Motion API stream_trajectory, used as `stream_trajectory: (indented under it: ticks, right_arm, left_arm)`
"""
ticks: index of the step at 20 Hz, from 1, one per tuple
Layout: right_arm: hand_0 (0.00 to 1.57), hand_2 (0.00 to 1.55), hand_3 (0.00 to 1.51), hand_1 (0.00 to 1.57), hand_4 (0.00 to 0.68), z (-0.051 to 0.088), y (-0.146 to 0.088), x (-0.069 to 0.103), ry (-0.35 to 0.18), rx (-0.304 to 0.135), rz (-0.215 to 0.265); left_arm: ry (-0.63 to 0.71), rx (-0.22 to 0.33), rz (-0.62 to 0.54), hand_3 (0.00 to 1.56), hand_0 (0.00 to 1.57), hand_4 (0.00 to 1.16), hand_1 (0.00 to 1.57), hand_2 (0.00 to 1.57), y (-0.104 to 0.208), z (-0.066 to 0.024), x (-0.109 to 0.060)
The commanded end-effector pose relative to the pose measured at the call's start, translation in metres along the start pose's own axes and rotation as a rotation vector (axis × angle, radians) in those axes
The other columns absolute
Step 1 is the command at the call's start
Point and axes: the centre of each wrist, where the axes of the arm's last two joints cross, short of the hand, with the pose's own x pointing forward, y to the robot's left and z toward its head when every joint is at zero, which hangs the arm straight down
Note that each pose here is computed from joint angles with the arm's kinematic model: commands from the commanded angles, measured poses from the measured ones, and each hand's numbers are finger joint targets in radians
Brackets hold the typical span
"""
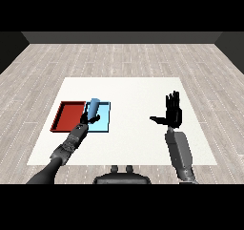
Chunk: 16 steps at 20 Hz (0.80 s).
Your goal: Pick the blue can and put it in the blue box
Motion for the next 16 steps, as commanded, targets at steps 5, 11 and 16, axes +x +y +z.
stream_trajectory:
  ticks: [5, 11, 16]
  right_arm:
    - [0.00, 0.00, 0.00, 0.00, 0.000, -0.002, -0.005, -0.005, -0.009, 0.016, -0.031]
    - [0.00, 0.00, 0.00, 0.00, 0.000, -0.003, 0.014, 0.009, -0.014, 0.027, -0.060]
    - [0.00, 0.00, 0.00, 0.00, 0.000, -0.003, 0.009, -0.003, -0.028, 0.033, -0.062]
  left_arm:
    - [0.047, -0.047, -0.131, 0.00, 0.00, 0.52, 0.00, 0.00, 0.003, 0.0021, -0.021]
    - [-0.071, 0.143, -0.065, 0.00, 0.00, 0.00, 0.00, 0.00, 0.008, -0.0006, -0.016]
    - [-0.198, 0.241, 0.048, 0.00, 0.00, 0.00, 0.00, 0.00, -0.006, 0.0014, 0.015]
